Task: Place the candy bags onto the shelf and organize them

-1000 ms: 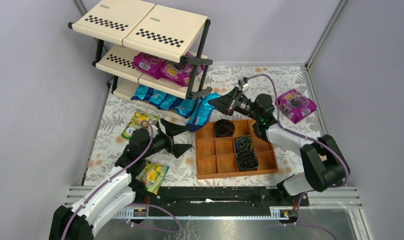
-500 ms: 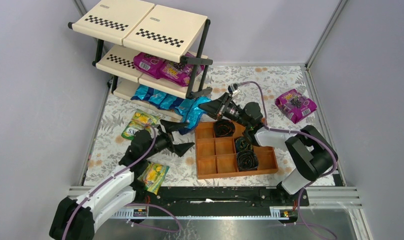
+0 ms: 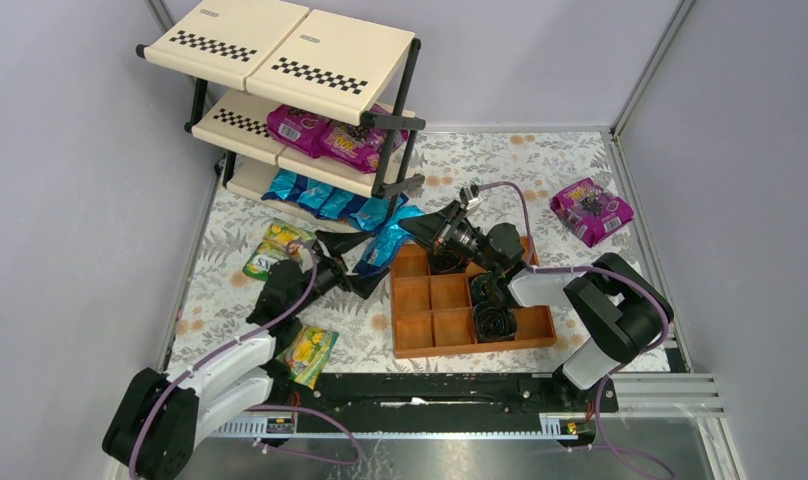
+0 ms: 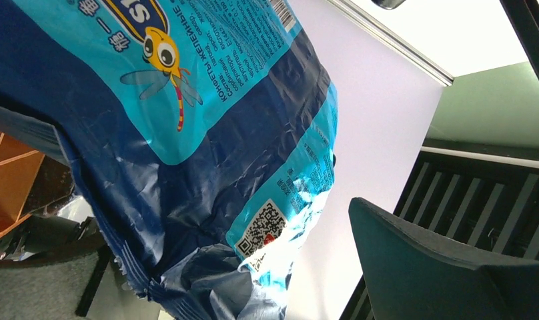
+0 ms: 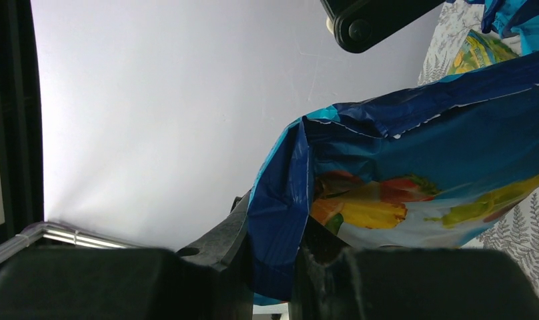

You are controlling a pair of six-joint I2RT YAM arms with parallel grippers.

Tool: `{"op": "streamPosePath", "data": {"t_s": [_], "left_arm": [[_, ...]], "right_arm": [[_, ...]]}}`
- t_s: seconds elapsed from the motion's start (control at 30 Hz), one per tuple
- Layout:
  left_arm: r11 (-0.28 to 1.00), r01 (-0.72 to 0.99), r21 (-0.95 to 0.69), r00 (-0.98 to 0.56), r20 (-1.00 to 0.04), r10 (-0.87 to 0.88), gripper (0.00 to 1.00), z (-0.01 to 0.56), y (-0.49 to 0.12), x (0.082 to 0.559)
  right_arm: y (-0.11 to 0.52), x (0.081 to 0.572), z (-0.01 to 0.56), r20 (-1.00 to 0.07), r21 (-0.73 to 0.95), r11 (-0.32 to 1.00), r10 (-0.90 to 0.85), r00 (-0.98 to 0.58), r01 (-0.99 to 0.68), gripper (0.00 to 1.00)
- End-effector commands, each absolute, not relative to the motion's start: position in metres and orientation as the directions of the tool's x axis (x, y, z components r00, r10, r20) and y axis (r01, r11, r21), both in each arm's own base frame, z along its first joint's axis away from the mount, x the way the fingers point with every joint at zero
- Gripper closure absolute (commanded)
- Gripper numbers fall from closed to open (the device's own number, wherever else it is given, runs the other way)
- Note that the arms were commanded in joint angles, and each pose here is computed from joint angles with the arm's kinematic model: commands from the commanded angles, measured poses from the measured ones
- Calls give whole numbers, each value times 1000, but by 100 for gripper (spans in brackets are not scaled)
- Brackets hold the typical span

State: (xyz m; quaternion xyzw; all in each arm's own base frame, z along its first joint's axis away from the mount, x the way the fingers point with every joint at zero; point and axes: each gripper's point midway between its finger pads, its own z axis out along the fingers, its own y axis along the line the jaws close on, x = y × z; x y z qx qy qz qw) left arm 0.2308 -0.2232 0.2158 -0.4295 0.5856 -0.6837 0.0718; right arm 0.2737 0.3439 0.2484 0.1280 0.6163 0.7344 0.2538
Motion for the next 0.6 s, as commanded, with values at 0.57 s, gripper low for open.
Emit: {"op": "streamPosePath", "data": {"t_s": [0.57], "left_arm": [[-460,-363,-810,-625,578,-524,15,245,-222,246]], "right_arm": [[330,229,368,-192,766,-423,568,-800,-484,100]]}}
